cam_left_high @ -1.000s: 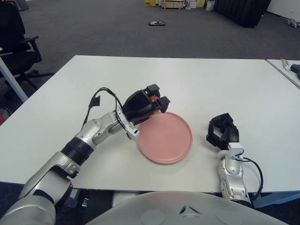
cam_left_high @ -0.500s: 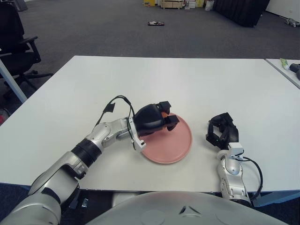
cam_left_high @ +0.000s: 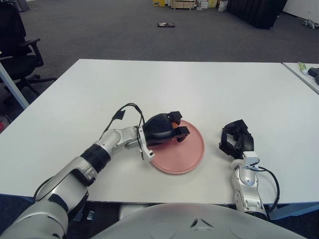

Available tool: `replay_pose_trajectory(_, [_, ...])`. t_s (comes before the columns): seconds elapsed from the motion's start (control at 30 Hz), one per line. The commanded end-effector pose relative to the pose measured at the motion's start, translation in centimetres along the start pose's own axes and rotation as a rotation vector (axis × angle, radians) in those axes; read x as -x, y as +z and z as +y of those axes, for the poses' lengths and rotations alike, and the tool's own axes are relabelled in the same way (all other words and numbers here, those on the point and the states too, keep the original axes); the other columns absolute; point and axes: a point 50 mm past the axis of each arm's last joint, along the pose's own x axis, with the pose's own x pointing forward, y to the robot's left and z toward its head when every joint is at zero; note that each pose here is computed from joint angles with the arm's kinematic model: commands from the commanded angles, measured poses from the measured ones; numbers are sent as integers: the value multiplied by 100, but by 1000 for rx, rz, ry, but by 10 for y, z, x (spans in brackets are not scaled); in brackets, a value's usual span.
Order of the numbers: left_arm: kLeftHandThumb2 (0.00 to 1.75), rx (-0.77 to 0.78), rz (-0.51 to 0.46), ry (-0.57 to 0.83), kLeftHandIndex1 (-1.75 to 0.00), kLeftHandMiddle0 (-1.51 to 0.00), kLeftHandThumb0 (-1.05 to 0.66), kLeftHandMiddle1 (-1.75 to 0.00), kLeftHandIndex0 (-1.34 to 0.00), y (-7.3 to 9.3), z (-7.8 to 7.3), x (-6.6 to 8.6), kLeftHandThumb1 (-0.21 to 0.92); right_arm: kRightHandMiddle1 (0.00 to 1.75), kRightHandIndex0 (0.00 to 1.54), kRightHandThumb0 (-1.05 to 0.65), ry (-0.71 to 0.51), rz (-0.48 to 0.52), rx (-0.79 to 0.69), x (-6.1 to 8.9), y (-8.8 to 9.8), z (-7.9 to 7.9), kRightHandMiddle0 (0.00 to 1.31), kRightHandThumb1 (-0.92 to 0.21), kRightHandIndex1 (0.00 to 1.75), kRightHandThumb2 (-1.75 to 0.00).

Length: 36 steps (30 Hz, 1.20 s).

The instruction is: Put the apple into the plate.

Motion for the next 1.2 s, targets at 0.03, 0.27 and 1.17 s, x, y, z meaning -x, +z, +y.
replay_pose_trajectory(0.03, [129, 31, -17, 17, -156, -65, -1, -174, -49, -5, 8, -2, 30, 175, 60, -41, 0, 5, 11, -1, -2, 0, 42, -56, 141, -102])
replay_pose_trajectory(0.27, [98, 205, -25, -27, -164, -8, -43, -143, -11, -7, 9, 4, 48, 175, 59, -40, 2, 15, 12, 0, -3, 0, 42, -57, 140, -101])
replay_pose_trajectory(1.17, [94, 352, 3, -72, 0, 0, -93, 0, 0, -12, 23, 10, 92, 175, 58, -41, -21, 36, 4, 2, 2, 3, 43, -55, 135, -103])
